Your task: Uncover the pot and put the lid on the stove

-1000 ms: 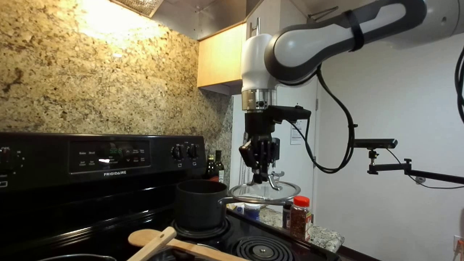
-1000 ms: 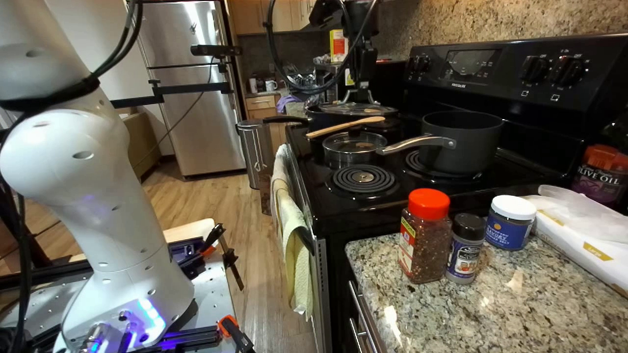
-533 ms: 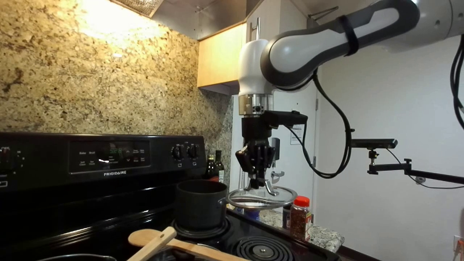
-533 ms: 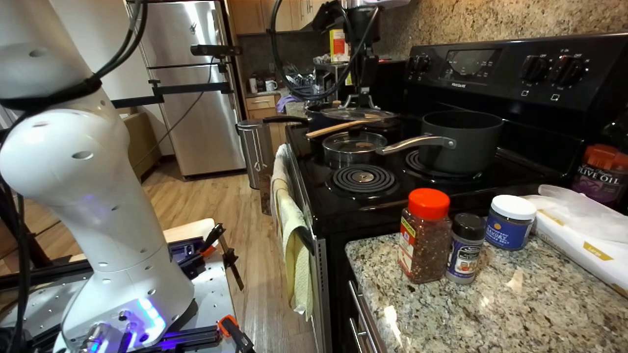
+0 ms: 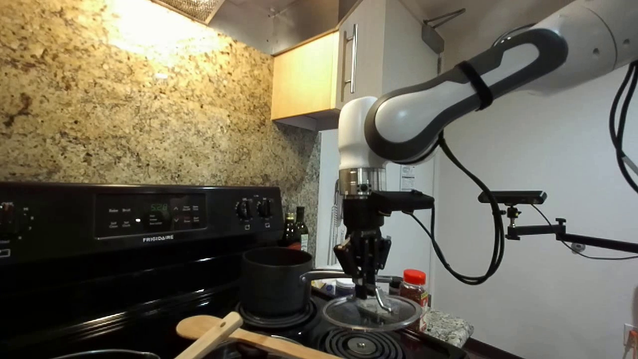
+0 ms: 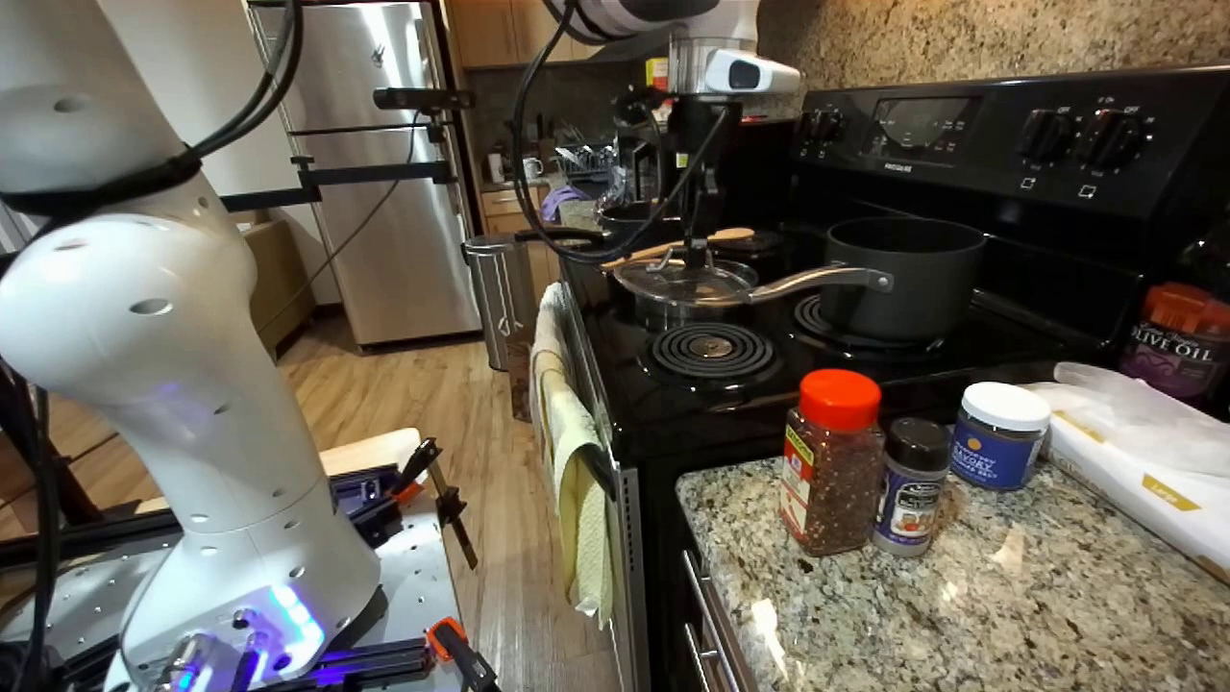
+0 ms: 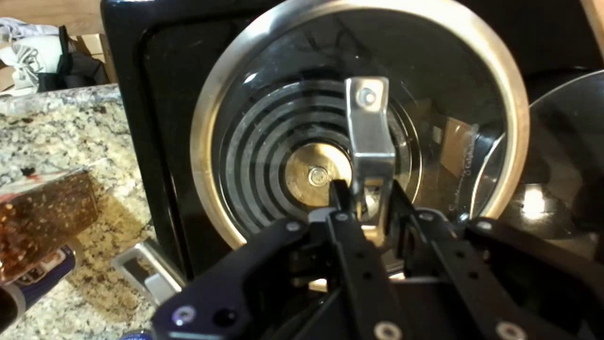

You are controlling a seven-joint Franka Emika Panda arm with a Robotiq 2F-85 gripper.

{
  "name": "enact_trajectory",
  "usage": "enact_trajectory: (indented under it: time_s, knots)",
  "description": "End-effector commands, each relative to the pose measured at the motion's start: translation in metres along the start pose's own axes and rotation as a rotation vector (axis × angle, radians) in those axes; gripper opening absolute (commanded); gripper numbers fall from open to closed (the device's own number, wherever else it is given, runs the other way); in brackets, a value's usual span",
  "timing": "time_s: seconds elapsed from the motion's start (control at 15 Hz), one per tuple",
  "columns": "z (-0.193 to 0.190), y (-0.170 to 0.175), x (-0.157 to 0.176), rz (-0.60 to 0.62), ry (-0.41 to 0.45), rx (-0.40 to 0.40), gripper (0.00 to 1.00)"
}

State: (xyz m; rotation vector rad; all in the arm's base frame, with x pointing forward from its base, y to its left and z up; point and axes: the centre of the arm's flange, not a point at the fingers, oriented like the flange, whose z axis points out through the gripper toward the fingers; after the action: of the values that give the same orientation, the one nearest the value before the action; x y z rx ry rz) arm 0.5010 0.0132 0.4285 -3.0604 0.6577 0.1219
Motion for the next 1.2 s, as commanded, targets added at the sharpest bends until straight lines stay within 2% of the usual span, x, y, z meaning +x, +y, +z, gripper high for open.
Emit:
enact_trajectory:
  time_s: [0.0,0.47,1.13]
  knots:
    - [0.023,0.011,-0.013,0.001,-0.004,0.076,0.12]
    - [0.052,0.016,-0.007,0.013,0.148,0.115,0.12]
    - [0.067,0.03,-0.004,0.036,0.184,0.099,0.12]
